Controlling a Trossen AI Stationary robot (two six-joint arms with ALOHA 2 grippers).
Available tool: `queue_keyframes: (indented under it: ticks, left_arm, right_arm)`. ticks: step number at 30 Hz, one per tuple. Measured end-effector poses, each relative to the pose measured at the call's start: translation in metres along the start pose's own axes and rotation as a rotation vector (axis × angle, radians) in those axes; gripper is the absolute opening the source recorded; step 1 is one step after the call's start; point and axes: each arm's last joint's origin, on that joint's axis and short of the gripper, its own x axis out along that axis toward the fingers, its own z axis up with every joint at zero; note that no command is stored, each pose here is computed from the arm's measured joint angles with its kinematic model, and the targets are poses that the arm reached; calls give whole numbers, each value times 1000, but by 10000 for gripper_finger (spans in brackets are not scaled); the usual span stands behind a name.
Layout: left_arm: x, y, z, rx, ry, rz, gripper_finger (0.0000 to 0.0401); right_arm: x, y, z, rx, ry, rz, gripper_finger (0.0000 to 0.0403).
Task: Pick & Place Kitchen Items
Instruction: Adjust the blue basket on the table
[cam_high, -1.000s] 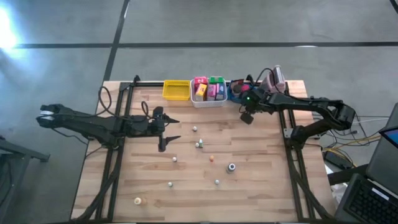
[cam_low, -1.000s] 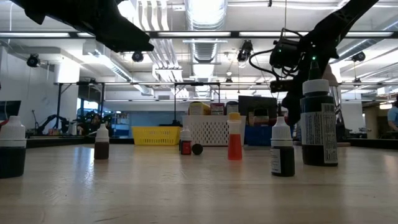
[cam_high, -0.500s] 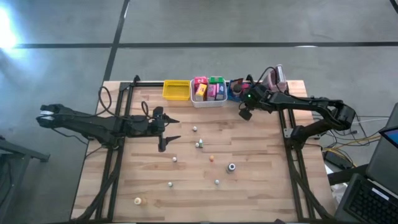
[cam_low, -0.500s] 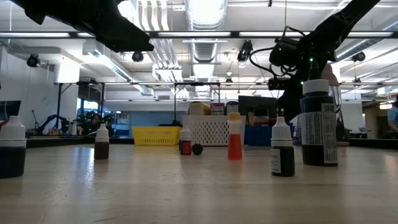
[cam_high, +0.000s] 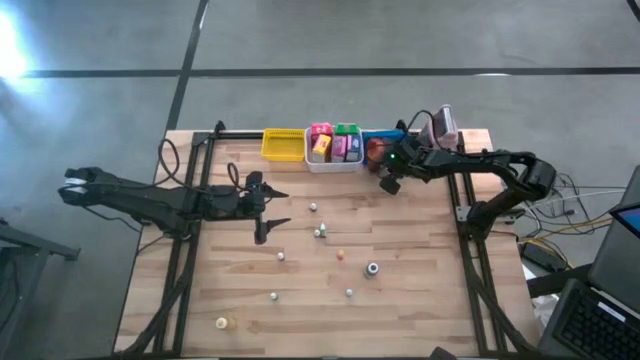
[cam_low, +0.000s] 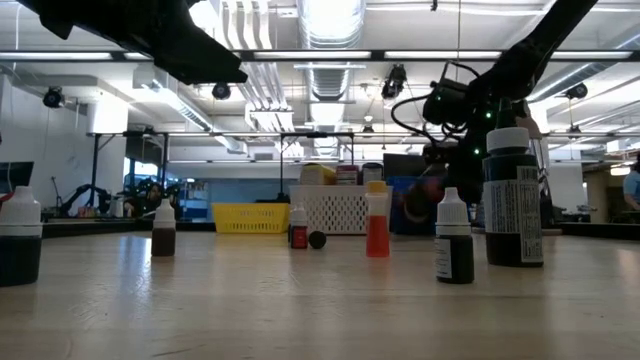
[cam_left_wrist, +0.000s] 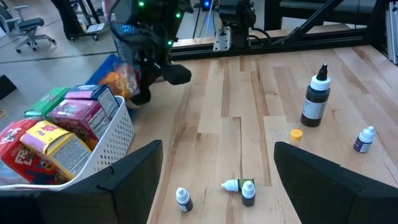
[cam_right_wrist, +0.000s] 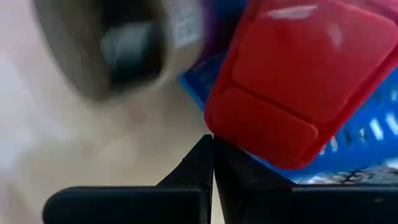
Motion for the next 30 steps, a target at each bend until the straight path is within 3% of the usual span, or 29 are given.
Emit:
queue_keyframes:
  ticks: [7, 15, 19, 22, 25, 30]
  left_arm:
    - [0, 0, 0, 4, 1, 1, 312]
    - [0, 0, 0, 11, 2, 1, 312]
    - [0, 0, 0, 11, 2, 1, 312]
    - [0, 0, 0, 5, 2, 1, 312]
    - [0, 0, 0, -5, 2, 1, 312]
    - [0, 0, 0, -6, 2, 2, 312]
  right_arm:
    - [-12, -5, 11, 15, -46, 20, 8]
    - [-56, -18, 24, 43, -8, 59, 8]
    - [-83, -21, 38, -16, -86, 71, 8]
    - [-98, -22, 49, -131, -150, 68, 13]
    - [-107, -23, 58, -200, -157, 69, 39]
    - [-100, -21, 70, -329, -138, 72, 119]
